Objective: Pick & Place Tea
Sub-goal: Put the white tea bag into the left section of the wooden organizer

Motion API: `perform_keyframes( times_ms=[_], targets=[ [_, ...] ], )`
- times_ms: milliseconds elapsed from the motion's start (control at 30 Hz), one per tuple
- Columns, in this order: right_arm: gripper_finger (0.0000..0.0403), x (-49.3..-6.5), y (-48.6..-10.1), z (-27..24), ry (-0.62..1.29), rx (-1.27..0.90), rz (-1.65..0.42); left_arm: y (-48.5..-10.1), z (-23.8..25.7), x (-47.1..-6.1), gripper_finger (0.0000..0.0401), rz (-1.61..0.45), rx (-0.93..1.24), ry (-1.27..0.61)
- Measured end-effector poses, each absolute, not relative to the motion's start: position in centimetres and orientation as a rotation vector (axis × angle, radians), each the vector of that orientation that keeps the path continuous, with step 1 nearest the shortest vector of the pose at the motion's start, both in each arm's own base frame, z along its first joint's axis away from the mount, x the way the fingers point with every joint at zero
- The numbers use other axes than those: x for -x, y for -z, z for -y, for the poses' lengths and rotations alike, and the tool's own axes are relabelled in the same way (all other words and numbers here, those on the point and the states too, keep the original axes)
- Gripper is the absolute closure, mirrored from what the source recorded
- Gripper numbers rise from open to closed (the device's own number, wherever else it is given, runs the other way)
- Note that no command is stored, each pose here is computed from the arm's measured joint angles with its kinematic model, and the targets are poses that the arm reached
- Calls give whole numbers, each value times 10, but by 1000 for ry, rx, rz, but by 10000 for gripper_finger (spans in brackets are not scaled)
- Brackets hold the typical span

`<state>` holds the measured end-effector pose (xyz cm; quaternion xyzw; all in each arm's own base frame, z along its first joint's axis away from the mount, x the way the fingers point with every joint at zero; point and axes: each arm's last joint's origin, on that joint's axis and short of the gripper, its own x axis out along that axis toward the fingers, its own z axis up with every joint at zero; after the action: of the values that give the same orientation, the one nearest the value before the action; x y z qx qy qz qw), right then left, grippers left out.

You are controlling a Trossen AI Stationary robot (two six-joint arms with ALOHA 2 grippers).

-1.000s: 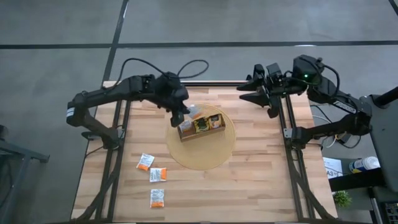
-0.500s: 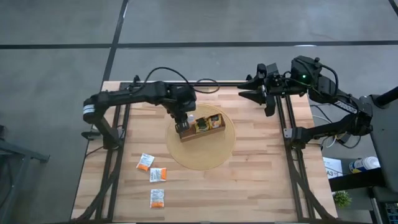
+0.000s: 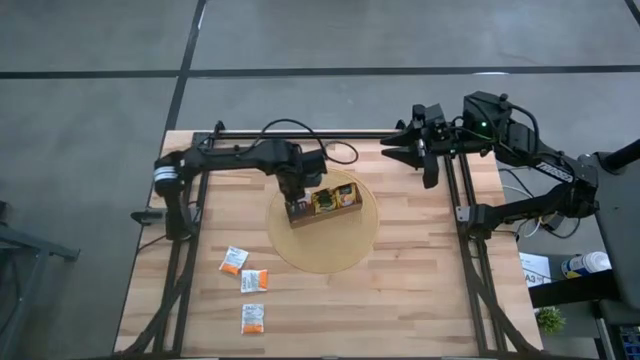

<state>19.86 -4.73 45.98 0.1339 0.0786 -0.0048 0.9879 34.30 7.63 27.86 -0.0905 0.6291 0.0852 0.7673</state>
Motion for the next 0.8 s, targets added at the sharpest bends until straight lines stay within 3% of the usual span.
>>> perform_keyframes(
  times_ms=[800],
  targets=[
    [279, -199, -459, 48, 11, -225, -159, -239, -76, -342, 401, -1396, 262, -233]
  ],
)
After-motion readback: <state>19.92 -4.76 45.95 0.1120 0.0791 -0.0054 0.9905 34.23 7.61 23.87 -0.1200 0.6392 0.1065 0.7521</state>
